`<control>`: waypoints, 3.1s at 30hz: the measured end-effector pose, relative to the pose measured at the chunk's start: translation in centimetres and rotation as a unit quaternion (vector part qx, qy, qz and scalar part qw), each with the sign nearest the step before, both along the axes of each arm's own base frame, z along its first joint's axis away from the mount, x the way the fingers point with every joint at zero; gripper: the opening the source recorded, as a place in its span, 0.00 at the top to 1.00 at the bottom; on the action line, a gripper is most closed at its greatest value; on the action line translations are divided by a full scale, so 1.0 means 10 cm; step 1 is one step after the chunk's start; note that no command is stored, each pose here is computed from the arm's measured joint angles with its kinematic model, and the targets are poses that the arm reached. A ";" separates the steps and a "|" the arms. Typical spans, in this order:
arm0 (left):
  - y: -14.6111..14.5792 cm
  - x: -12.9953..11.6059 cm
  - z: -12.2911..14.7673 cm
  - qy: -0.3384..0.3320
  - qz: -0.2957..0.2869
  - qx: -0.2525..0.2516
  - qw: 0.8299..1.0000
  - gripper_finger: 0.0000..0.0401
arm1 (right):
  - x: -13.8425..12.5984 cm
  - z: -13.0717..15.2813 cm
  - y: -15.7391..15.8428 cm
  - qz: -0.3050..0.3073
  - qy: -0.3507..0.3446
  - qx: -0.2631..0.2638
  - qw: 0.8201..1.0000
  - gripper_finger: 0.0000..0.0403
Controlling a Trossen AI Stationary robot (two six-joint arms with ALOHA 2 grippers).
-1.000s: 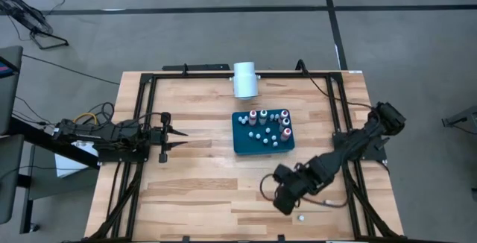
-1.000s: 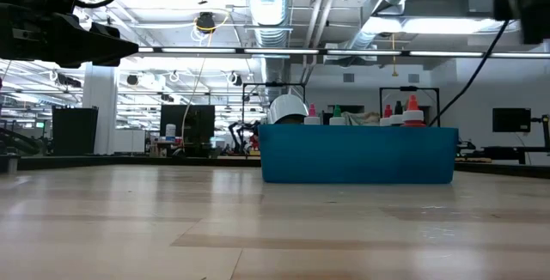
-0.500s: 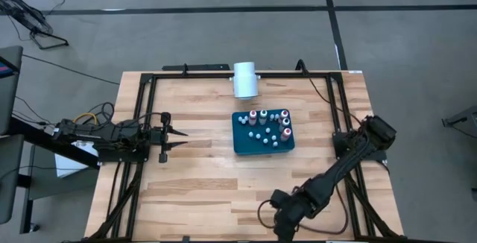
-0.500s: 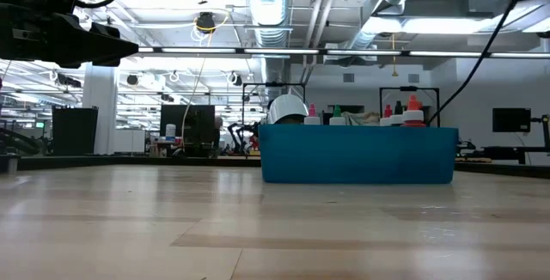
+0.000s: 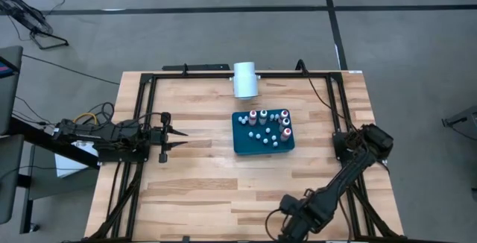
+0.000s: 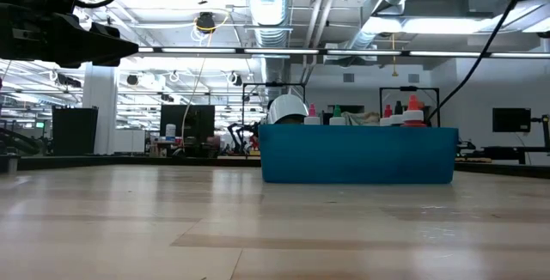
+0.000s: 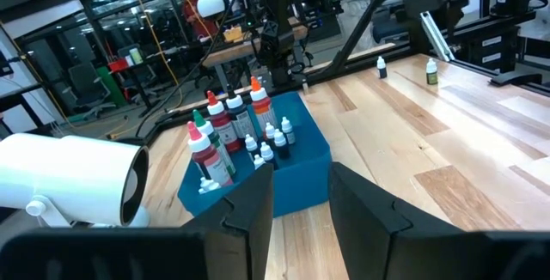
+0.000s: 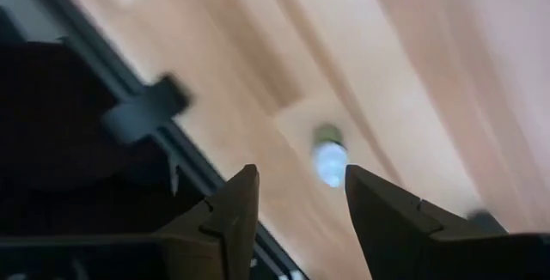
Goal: Pick & Place food coloring
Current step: Put the small green food coloring bottle into the blue bin
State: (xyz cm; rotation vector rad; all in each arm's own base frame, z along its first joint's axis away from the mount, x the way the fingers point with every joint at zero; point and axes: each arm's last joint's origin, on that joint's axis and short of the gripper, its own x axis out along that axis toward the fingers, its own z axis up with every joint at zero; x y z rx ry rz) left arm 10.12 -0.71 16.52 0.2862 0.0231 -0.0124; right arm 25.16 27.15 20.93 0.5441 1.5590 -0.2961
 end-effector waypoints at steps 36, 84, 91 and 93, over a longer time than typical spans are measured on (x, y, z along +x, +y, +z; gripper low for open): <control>0.00 0.00 0.00 0.000 0.000 0.000 1.000 0.74 | -0.09 -0.46 0.04 -0.082 0.051 -0.025 0.995 0.68; 0.00 0.00 0.00 0.000 0.000 0.000 1.000 0.74 | 0.83 -0.08 -0.89 0.244 -0.127 -0.060 0.960 0.86; 0.00 0.00 0.00 0.000 0.000 0.000 1.000 0.74 | 1.10 0.09 -1.25 0.275 -0.168 -0.117 0.939 0.86; 0.00 0.00 0.00 0.000 0.000 0.000 1.000 0.74 | 1.17 0.12 -1.36 0.279 -0.173 -0.133 0.935 0.86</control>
